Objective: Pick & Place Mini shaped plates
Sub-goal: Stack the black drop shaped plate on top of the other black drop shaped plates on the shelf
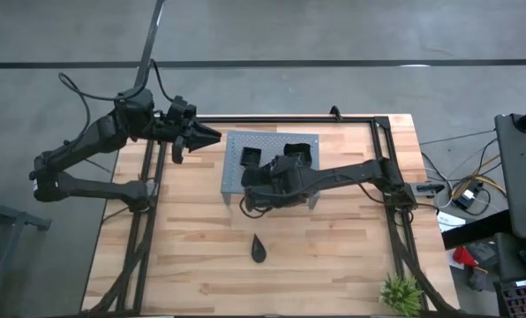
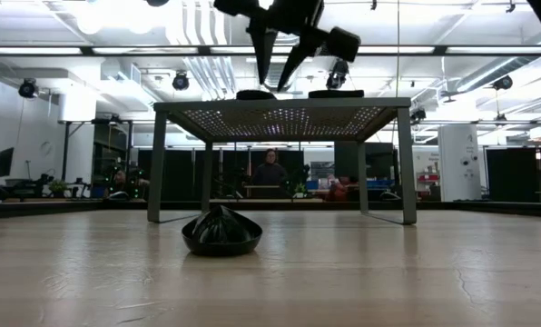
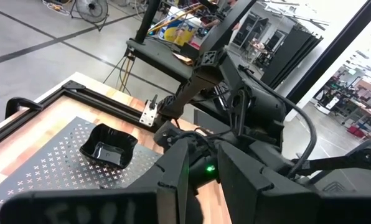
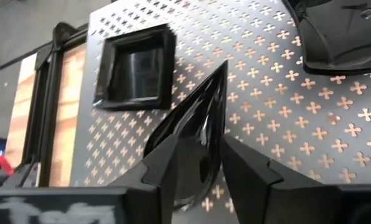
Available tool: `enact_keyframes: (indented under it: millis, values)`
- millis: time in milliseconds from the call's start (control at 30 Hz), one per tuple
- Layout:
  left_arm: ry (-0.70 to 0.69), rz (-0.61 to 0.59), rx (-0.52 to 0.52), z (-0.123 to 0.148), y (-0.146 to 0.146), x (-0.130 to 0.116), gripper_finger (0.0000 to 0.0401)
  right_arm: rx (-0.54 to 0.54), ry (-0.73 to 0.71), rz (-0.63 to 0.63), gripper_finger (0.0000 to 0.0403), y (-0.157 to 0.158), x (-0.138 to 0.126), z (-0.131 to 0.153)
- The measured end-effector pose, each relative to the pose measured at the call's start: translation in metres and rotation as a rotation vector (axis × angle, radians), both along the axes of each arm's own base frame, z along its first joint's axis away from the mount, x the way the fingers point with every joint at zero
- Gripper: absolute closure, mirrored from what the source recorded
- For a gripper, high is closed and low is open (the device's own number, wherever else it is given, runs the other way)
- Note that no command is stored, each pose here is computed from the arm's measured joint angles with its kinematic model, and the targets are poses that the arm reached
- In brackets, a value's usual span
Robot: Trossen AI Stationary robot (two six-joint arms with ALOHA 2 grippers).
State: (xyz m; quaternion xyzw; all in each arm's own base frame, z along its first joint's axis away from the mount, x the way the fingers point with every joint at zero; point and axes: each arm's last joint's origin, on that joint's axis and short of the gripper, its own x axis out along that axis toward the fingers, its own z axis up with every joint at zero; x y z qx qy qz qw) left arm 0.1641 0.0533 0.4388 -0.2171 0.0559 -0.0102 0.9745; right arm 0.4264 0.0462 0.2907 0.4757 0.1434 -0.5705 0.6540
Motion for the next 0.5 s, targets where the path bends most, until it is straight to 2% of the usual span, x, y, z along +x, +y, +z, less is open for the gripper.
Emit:
enact_keyframes:
  millis: [267, 500]
  values:
    - [0.04, 0.0, -0.016, -0.004, -0.001, -0.002, 0.032, -0.021, 0.012, 0.093, 0.0264, 0.013, 0.0, 0.011]
    - [0.099, -0.003, -0.04, -0.009, -0.002, -0.004, 0.032, -0.015, 0.043, 0.348, 0.0276, 0.044, -0.001, 0.03]
